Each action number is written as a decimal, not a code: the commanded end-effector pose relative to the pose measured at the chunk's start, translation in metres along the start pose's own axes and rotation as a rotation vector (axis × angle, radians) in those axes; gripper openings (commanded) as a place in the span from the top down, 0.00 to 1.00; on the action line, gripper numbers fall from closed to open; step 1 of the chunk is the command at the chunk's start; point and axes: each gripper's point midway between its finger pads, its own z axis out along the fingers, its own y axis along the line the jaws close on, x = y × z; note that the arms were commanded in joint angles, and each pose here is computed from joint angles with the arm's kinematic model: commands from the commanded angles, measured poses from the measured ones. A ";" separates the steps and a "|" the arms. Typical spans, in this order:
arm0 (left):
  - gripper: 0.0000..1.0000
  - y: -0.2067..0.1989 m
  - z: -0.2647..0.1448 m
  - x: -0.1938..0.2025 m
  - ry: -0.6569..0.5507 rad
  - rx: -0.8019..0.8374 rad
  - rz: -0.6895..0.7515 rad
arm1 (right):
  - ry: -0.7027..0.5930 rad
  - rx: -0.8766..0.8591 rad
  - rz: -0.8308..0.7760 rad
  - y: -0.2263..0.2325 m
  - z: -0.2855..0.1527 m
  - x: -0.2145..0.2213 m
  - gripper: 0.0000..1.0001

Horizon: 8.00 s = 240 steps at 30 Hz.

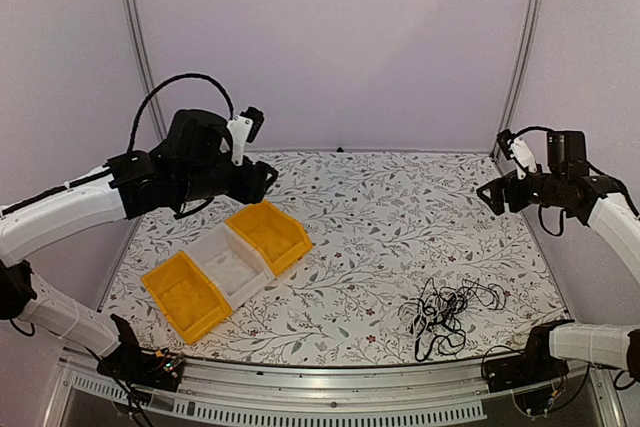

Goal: Untangle the cables

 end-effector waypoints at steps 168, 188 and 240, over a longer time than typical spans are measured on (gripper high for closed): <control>1.00 -0.267 0.002 -0.136 -0.463 0.711 0.035 | -0.098 -0.911 -0.406 0.177 -0.087 -0.149 1.00; 1.00 -0.221 -0.045 -0.193 -0.503 0.605 -0.137 | -0.308 -1.026 -0.316 0.229 -0.048 -0.087 0.20; 1.00 -0.057 -0.242 -0.308 -0.867 0.217 -0.145 | 0.035 -0.712 -0.119 0.148 0.069 0.004 0.98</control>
